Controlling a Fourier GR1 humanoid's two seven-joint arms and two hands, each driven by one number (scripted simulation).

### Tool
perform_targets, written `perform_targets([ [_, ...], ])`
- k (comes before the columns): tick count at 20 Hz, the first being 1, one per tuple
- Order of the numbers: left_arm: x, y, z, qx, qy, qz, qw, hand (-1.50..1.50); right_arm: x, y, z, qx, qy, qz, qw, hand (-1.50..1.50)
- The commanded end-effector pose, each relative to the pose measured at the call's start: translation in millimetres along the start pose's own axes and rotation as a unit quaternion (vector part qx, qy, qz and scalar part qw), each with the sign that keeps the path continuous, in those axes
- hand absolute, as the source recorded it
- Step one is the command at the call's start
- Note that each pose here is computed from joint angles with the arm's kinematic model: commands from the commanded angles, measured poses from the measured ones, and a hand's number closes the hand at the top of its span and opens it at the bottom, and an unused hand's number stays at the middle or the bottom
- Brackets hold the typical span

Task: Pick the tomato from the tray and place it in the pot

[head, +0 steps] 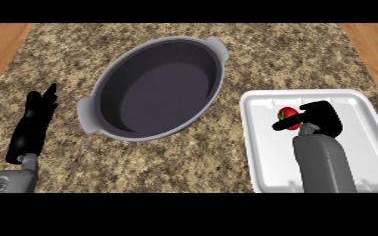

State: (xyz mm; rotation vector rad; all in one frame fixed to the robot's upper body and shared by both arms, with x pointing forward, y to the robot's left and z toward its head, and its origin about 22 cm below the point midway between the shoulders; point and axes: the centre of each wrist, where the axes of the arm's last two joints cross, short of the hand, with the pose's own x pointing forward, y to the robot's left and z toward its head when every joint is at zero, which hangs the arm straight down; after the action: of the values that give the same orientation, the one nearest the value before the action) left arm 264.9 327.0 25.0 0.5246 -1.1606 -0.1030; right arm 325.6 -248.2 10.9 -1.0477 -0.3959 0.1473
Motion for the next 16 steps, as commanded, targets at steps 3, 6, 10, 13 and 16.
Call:
perform_targets([
  [3,-2.5,-8.0,-3.6,-0.002,0.002,-0.005,1.0000,0.00,-11.0,4.0,-17.0,-0.052,0.022,0.033,0.998,1.50],
  [6,8.4,14.9,-0.7,0.002,0.001,-0.001,1.0000,0.00,4.2,0.8,-1.1,-0.080,0.018,0.062,0.995,1.50],
  [10,-9.7,-5.8,4.1,-0.001,0.008,0.000,1.0000,0.00,-5.7,15.4,51.0,-0.085,-0.027,0.057,0.994,1.50],
  [13,1.1,5.7,-1.3,0.014,0.008,-0.002,0.9999,0.00,-39.7,49.4,94.4,-0.032,-0.102,0.098,0.989,1.50],
  [16,-2.7,12.7,-0.4,0.004,0.013,-0.009,0.9999,0.00,-61.8,64.0,133.2,-0.030,-0.158,0.117,0.980,1.50],
])
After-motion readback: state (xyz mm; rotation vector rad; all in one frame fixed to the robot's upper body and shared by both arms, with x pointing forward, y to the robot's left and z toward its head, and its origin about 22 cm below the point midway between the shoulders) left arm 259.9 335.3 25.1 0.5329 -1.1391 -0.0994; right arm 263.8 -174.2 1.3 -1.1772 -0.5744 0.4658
